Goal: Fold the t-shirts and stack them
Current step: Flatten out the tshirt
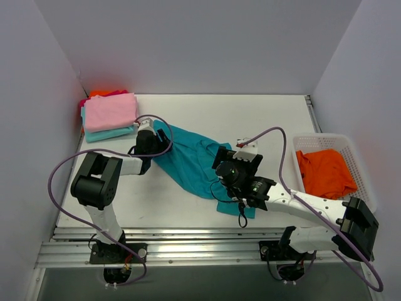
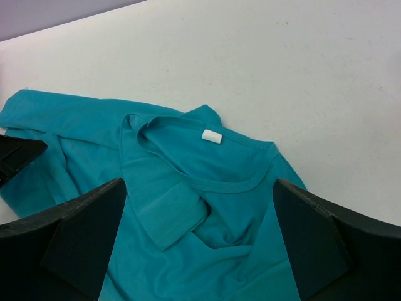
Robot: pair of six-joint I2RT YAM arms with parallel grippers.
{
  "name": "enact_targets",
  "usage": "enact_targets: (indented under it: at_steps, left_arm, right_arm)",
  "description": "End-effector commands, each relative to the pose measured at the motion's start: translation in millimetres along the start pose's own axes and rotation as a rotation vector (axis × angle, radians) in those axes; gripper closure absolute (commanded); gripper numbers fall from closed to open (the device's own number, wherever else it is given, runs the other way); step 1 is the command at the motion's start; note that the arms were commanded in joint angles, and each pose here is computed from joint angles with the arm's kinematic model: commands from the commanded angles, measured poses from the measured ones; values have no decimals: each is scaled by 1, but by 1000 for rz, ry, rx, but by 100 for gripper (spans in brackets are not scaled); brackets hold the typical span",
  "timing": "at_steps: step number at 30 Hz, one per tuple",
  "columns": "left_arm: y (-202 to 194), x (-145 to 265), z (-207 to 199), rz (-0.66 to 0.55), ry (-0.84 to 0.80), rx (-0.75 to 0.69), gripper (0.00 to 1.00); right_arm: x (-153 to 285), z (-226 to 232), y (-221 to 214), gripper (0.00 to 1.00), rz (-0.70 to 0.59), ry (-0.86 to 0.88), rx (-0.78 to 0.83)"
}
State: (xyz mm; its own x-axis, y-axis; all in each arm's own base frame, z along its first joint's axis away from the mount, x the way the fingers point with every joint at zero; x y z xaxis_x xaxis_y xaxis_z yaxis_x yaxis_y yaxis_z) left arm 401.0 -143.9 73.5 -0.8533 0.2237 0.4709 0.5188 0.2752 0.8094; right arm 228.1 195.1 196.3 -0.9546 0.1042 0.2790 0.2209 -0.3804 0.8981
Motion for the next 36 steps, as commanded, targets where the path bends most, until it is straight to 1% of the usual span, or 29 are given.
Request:
enact_targets:
  at_steps: [1, 3, 6, 7, 11, 19, 29, 33, 34, 36]
  left_arm:
    - [17, -4, -8, -70, -42, 24, 29]
    - [17, -3, -8, -73, -42, 25, 31]
    - [18, -4, -9, -77, -44, 26, 36]
    - [18, -4, -9, -77, -44, 28, 40]
    - [15, -6, -8, -67, -45, 29, 47]
    - [12, -7, -7, -59, -39, 27, 49]
    - [10, -10, -5, -56, -35, 26, 60]
    - [5, -15, -4, -41, -39, 27, 73]
    - [4, -16, -4, -37, -37, 27, 84]
    - [3, -19, -3, -34, -29, 31, 95]
  right_arm:
    - [-5, -3, 2, 0, -32, -45, -5]
    - [-6, -3, 0, 0, -30, -50, 0]
    - [-6, -5, 1, 0, -31, -54, -3]
    - [-6, -5, 1, 0, -31, -54, -3]
    - [-7, -6, 0, 0, -29, -54, -4]
    - [-8, -9, 0, 0, -26, -60, -7]
    - [-9, -9, 0, 0, -21, -60, -6]
    - [-9, -10, 1, 0, -26, -61, -13]
    - [-9, -10, 1, 0, -24, -60, -12]
    - [-10, -9, -1, 0, -20, -61, -8]
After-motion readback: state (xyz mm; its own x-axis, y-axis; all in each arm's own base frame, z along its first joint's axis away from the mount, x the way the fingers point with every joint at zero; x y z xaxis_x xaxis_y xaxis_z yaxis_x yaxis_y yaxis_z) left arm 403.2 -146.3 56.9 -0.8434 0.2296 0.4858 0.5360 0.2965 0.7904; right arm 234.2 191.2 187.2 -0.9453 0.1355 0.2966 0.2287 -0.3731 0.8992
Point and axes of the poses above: each gripper's point midway between its finger pads, its own x axis back along the fingers, its own z axis along the line the jaws close on, y = z × x, the point moved 6 cm from there along x, back along the fingers, and after that the axes turned 9 degrees about -x, right-handed, at the moved point
